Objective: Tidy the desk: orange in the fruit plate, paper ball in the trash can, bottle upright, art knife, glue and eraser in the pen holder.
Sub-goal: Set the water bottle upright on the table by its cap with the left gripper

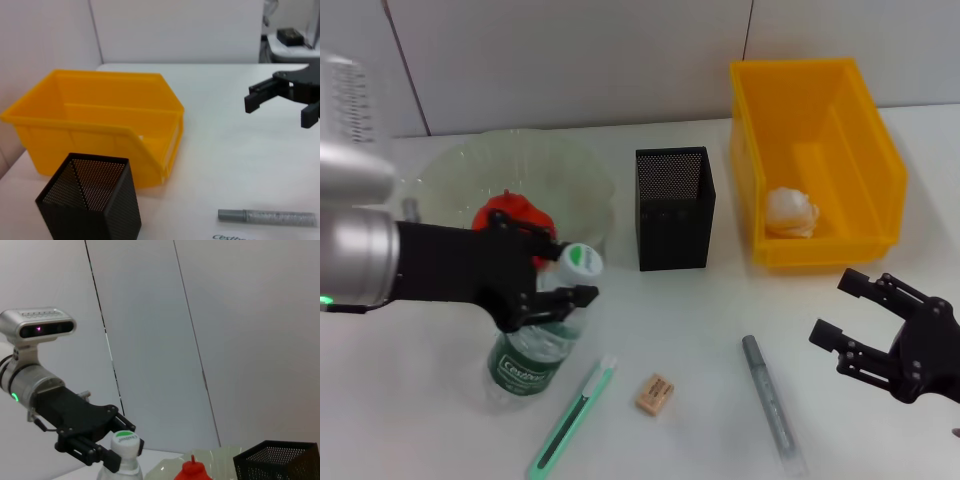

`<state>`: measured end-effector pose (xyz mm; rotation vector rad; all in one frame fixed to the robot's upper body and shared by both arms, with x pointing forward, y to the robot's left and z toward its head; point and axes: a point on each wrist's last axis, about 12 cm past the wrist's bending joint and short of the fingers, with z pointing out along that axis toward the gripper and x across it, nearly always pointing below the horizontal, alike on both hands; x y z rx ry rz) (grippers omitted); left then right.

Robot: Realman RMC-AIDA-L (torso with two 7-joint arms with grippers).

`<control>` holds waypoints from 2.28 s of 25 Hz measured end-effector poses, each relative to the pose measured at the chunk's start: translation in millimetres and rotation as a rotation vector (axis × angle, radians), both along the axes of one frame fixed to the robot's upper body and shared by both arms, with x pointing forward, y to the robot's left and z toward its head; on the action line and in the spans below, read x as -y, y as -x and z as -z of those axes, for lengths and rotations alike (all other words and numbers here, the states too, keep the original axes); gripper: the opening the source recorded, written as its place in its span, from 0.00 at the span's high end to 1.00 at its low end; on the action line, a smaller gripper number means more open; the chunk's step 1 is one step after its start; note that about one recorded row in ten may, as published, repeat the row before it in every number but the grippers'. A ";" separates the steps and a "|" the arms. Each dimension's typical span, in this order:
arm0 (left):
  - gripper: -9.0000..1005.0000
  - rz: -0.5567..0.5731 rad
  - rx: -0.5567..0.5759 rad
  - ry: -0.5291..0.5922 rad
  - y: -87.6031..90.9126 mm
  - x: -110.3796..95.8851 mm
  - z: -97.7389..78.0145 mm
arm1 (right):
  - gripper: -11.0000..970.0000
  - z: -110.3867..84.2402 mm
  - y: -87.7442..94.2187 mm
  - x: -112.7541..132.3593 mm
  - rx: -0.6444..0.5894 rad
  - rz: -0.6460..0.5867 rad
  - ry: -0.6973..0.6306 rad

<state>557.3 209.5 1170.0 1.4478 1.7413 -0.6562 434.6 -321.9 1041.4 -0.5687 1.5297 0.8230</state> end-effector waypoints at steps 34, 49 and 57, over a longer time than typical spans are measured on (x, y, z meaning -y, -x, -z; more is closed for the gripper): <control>0.55 -0.206 0.035 0.168 22.2 -66.4 5.5 | 0.16 -4.9 -9.1 -1.6 -0.010 -0.026 -0.009; 0.54 -0.257 0.046 0.184 24.6 -79.6 10.3 | 0.16 -2.9 -8.4 -4.2 -0.022 -0.040 -0.002; 0.54 -0.265 0.027 0.209 26.1 -81.5 17.5 | 0.16 -3.7 -10.2 -5.2 -0.019 -0.048 0.000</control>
